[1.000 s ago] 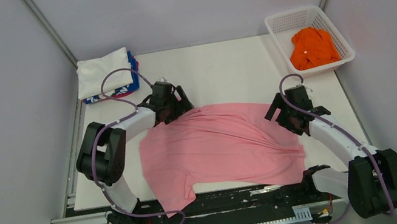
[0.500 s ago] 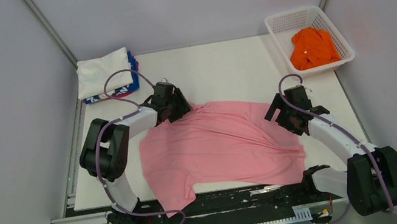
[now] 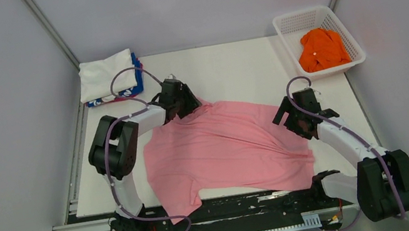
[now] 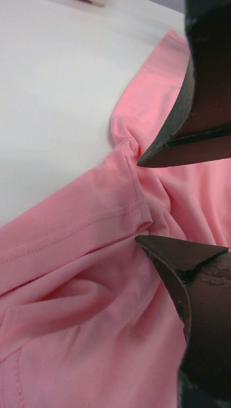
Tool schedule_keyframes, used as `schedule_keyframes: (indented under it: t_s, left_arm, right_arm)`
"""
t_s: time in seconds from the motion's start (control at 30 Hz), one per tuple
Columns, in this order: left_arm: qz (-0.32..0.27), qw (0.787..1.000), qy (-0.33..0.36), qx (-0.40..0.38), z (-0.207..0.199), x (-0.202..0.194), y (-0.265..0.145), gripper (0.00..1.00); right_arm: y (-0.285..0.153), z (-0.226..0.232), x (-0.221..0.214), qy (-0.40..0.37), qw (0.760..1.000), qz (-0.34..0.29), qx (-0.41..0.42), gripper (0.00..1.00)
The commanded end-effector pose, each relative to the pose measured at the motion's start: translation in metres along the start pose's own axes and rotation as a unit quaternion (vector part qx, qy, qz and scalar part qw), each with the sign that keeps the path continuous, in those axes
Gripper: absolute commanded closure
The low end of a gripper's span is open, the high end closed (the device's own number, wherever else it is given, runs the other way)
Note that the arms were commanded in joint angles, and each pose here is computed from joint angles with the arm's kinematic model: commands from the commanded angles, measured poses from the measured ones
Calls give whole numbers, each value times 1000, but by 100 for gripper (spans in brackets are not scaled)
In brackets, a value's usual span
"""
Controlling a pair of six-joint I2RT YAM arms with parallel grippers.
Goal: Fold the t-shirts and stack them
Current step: Flatten out the tshirt
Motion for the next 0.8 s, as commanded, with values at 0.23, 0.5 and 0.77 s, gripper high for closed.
schedule_keyframes:
  t_s: [0.23, 0.5, 0.77]
  left_arm:
    - [-40, 999, -9, -31, -26, 28, 24, 39]
    - [-36, 998, -9, -49, -29, 27, 33, 39]
    - [-55, 990, -54, -119, -55, 42, 50, 39]
  right_arm:
    - [1, 6, 13, -8, 999, -35, 4, 0]
    - [3, 6, 13, -10, 999, -33, -1, 0]
    - [5, 7, 12, -9, 999, -31, 3, 0]
Point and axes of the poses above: each gripper's point midway between its finger pads, its own y axis out along the fingers, its own z axis along the line the jaws close on, x = y × z, the point moved 7 cm from there along -y, back along the fingers, and after that the axes turned 2 degrees about y, right-handed, at the moved point
